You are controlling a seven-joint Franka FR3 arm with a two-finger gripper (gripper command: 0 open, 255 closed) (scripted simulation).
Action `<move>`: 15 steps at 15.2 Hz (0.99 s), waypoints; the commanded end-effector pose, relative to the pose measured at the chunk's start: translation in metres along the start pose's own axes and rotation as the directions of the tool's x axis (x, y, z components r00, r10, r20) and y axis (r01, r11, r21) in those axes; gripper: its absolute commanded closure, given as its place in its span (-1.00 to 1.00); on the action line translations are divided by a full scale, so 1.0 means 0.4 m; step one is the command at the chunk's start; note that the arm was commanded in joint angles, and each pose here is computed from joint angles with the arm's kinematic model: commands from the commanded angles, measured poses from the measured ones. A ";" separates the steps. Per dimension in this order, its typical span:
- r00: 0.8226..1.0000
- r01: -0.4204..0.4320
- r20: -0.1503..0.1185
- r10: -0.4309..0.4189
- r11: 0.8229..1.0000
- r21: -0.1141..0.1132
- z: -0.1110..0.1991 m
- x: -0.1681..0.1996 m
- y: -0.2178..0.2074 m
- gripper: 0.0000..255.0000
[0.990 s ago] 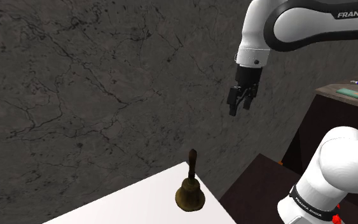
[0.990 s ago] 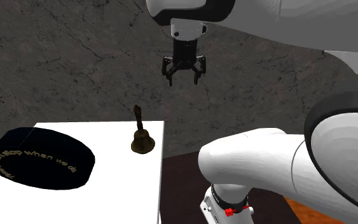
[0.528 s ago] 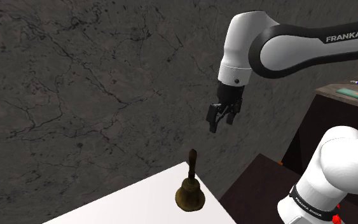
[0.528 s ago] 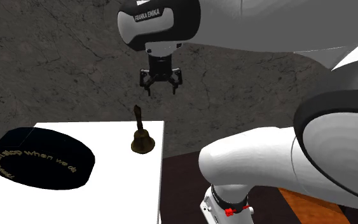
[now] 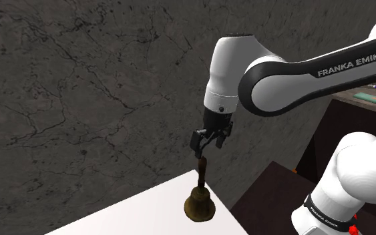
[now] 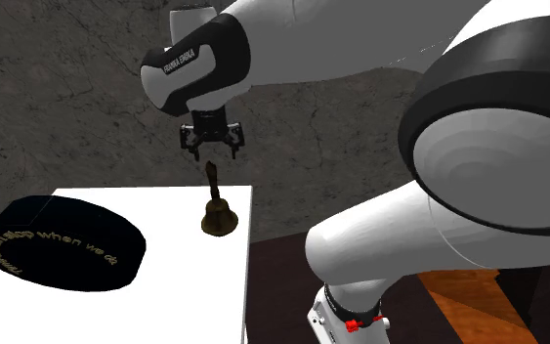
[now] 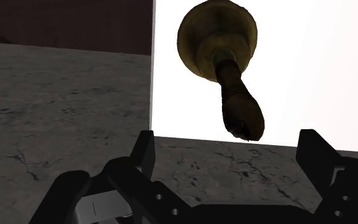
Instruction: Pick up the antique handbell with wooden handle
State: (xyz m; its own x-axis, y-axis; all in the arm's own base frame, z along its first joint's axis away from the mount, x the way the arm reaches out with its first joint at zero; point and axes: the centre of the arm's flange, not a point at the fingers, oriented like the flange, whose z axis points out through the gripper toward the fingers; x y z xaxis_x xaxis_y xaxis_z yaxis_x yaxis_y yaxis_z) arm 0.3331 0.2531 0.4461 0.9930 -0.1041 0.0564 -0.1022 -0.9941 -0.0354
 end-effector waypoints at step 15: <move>1.000 -0.003 -0.009 0.003 1.000 0.004 0.111 -0.007 -0.043 1.00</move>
State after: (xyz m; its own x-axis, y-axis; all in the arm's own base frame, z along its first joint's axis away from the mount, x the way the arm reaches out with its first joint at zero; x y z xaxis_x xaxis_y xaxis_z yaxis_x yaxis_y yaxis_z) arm 0.3349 0.2717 0.4029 0.9920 -0.1078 0.0663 -0.1053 -0.9936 -0.0401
